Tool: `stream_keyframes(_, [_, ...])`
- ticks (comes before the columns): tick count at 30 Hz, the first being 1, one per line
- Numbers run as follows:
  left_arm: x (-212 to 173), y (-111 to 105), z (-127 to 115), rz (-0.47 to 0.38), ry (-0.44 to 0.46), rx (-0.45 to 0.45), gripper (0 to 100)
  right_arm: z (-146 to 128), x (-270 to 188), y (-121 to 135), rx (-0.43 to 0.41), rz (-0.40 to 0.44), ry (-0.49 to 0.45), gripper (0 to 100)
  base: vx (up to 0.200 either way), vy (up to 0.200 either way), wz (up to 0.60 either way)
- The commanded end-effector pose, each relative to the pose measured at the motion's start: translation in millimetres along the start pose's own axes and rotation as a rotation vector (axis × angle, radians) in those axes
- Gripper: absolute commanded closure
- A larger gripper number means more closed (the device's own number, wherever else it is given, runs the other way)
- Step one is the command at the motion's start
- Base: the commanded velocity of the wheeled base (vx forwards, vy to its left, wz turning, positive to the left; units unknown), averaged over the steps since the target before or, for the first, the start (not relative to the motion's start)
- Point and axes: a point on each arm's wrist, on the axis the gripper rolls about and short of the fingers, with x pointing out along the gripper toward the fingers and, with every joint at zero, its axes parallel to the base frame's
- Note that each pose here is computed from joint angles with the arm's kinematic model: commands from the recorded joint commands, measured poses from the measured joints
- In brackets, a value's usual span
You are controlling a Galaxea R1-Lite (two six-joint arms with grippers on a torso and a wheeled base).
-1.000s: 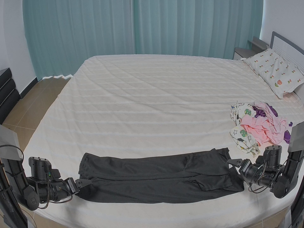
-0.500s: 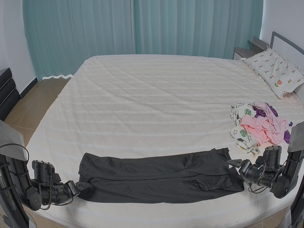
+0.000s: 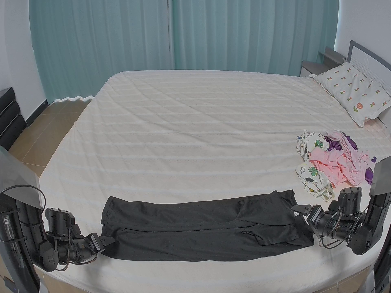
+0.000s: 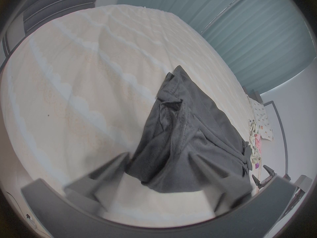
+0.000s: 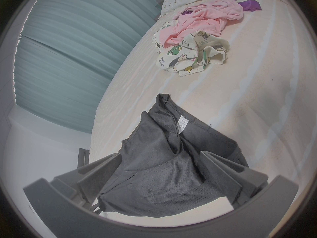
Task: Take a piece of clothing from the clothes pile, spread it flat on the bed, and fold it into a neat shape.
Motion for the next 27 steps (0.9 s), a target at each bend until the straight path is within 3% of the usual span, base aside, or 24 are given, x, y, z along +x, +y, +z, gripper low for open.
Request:
stream_keyframes(1, [13, 8, -8, 0.067, 0.005, -0.001, 100, -1, 0, 0, -0.002, 0.001, 0.003, 0, 0.0, 0.0, 0.0])
stream_keyframes(4, [17, 9, -11, 0.12, -0.024, 0.001, 100, 0, 0, 0, 0.0, -0.001, 0.002, 0, 0.0, 0.0, 0.0])
stream_keyframes(8, [15, 8, -9, 0.122, -0.036, -0.04, 100, 0, 0, 0, 0.0, -0.001, 0.002, 0, 0.0, 0.0, 0.0])
stream_keyframes(27, [0, 3, -9, 0.137, -0.02, -0.034, 100, -1, 0, -1, -0.002, -0.003, 0.006, 0, 0.0, 0.0, 0.0])
